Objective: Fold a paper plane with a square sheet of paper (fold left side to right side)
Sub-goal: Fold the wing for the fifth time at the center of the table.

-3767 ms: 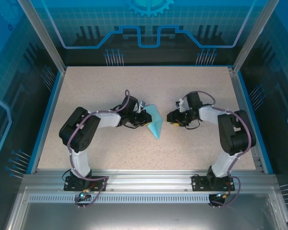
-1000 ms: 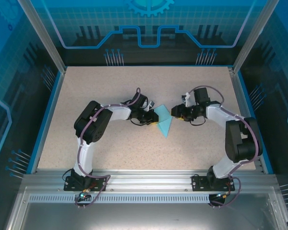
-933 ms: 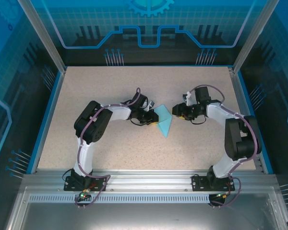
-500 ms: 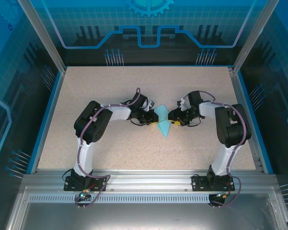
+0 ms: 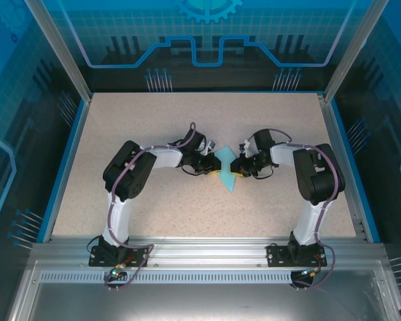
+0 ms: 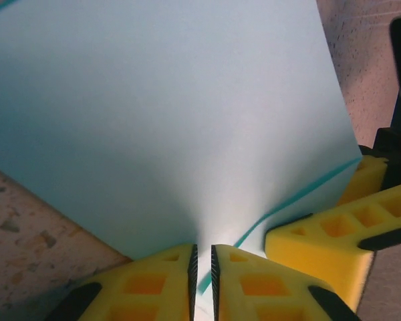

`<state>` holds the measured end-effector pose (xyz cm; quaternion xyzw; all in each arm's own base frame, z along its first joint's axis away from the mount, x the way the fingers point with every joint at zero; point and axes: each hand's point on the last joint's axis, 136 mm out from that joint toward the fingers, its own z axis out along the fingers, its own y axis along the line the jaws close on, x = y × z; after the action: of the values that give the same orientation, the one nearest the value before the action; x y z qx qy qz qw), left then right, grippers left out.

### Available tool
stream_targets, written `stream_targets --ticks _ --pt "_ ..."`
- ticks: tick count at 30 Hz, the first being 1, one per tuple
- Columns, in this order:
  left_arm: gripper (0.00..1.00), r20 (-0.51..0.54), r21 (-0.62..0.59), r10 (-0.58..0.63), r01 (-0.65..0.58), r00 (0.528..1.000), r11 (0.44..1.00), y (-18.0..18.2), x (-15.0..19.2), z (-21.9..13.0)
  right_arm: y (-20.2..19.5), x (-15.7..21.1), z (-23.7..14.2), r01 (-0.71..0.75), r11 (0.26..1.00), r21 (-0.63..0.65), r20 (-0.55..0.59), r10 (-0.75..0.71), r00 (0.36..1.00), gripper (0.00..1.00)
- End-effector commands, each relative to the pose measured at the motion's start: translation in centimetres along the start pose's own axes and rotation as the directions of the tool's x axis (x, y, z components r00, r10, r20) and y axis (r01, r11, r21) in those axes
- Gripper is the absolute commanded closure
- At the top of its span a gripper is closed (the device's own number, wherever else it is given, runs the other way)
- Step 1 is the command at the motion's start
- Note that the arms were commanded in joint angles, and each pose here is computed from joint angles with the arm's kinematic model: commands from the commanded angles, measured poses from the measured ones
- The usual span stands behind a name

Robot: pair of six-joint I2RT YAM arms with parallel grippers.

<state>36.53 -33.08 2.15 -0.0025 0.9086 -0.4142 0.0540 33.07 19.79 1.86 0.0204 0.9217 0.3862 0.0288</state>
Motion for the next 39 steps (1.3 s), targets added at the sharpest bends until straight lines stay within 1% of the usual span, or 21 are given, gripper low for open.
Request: stream_targets --ticks 1,6,10,14,18,21,28,29,36,37,39 --pt "0.8 0.009 -0.051 0.004 -0.004 1.0 0.999 0.3 0.0 -1.5 -0.5 1.0 0.5 -0.002 1.0 0.029 -0.017 0.002 1.0 0.85" --pt "0.74 0.047 -0.042 0.037 -0.035 0.998 0.999 -1.5 -0.4 -3.9 -0.7 1.1 0.4 -0.003 0.999 0.037 -0.017 0.003 1.0 0.85" --pt "0.73 0.047 -0.006 0.039 -0.038 0.998 0.999 -2.7 0.3 -4.5 -0.6 1.3 0.4 0.003 0.999 0.04 -0.018 -0.002 1.0 0.85" --pt "0.72 0.0 0.048 0.023 -0.023 1.0 0.999 -3.8 1.8 -2.8 -0.6 1.4 0.5 0.005 0.999 0.046 -0.02 -0.004 1.0 0.85" --pt "0.73 -0.035 0.037 0.004 -0.003 0.999 0.999 -3.7 2.4 -0.8 -0.5 1.4 0.3 0.006 0.999 0.053 -0.013 -0.005 1.0 0.85" --pt "0.73 -0.044 0.025 -0.028 0.029 0.999 0.999 -3.1 2.3 0.1 -0.3 1.6 0.1 0.007 0.998 0.055 -0.002 -0.007 1.0 0.85" --pt "0.74 -0.042 -0.034 -0.056 0.055 0.998 0.998 -1.6 2.0 0.8 0.4 2.8 0.1 -0.002 0.999 0.045 0.012 0.002 1.0 0.85" --pt "0.74 -0.042 -0.038 -0.058 0.056 0.997 0.998 -1.5 2.0 0.9 -0.1 3.7 0.3 -0.017 0.999 0.052 0.001 0.017 1.0 0.85" --pt "0.74 -0.045 -0.052 -0.058 0.055 0.997 0.997 -1.2 1.9 1.0 0.1 6.0 0.3 -0.041 0.997 0.063 0.005 0.041 0.999 0.85" --pt "0.74 -0.047 -0.056 -0.057 0.055 0.997 0.997 -1.1 2.0 1.0 0.2 6.2 0.3 -0.039 0.997 0.064 0.004 0.039 0.999 0.85" --pt "0.75 -0.054 -0.072 -0.057 0.053 0.997 0.996 -0.7 2.2 1.2 0.1 6.2 0.1 -0.039 0.997 0.064 0.014 0.039 0.999 0.8"
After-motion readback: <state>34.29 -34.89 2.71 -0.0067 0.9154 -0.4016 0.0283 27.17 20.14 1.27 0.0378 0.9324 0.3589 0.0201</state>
